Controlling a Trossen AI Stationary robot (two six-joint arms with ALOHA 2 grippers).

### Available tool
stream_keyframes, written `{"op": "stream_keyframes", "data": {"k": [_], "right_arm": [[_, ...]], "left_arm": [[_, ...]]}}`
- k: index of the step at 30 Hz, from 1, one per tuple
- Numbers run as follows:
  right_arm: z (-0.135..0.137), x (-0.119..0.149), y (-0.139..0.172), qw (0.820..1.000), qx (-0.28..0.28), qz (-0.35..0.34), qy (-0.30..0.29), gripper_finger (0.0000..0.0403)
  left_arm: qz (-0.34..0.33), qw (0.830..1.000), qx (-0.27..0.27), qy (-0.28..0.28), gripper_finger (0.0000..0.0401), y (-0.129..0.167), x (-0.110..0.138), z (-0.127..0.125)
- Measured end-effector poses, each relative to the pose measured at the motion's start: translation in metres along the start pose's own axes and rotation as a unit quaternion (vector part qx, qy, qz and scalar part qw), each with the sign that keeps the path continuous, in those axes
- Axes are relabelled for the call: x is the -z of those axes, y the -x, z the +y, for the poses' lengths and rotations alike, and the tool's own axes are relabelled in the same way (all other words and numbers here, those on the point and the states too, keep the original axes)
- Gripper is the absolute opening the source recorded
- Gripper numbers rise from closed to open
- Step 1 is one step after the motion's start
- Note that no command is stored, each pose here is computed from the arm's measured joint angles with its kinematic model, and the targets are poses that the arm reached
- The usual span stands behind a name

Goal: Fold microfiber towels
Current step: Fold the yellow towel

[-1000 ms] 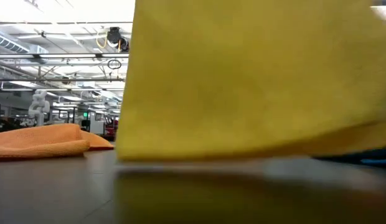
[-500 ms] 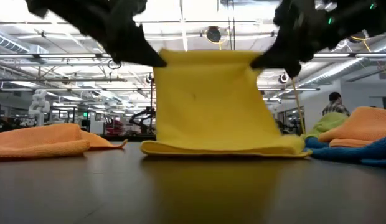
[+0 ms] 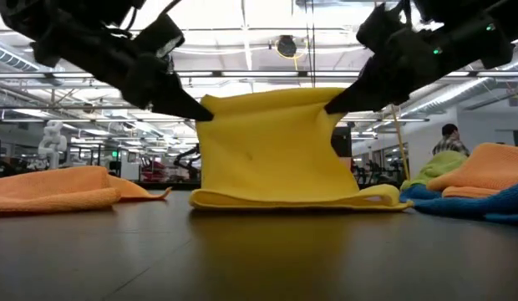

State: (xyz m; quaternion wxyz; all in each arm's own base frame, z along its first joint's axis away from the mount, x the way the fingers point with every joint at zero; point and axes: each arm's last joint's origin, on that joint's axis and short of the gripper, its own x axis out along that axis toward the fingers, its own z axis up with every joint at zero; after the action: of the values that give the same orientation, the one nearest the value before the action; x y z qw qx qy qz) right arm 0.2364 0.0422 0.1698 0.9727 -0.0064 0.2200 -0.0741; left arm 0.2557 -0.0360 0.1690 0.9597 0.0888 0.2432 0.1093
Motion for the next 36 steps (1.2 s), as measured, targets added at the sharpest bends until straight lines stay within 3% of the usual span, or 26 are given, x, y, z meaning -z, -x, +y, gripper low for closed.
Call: {"op": "stream_keyframes", "data": {"k": [11,23,29,36], "right_arm": [[0.021,0.019,-0.007,0.998,-0.031,0.044,0.023,0.0],[0.03,0.039,-0.015,0.993,-0.067,0.101,-0.002,0.0014],[0.032,0.042,-0.015,0.988,-0.101,0.119,-0.008,0.0055],[0.036,0.041,-0.013,0.987,-0.113,0.112,-0.005,0.0127]], "left_arm": [[-0.019,0.997,0.05,-0.049,0.0003,0.01,0.007,-0.035],[-0.011,0.991,0.114,-0.069,0.001,-0.01,0.032,-0.065],[-0.003,0.981,0.181,-0.068,0.0029,-0.011,0.037,-0.071],[-0.032,0.977,0.205,-0.046,0.0078,-0.007,0.031,-0.078]]}}
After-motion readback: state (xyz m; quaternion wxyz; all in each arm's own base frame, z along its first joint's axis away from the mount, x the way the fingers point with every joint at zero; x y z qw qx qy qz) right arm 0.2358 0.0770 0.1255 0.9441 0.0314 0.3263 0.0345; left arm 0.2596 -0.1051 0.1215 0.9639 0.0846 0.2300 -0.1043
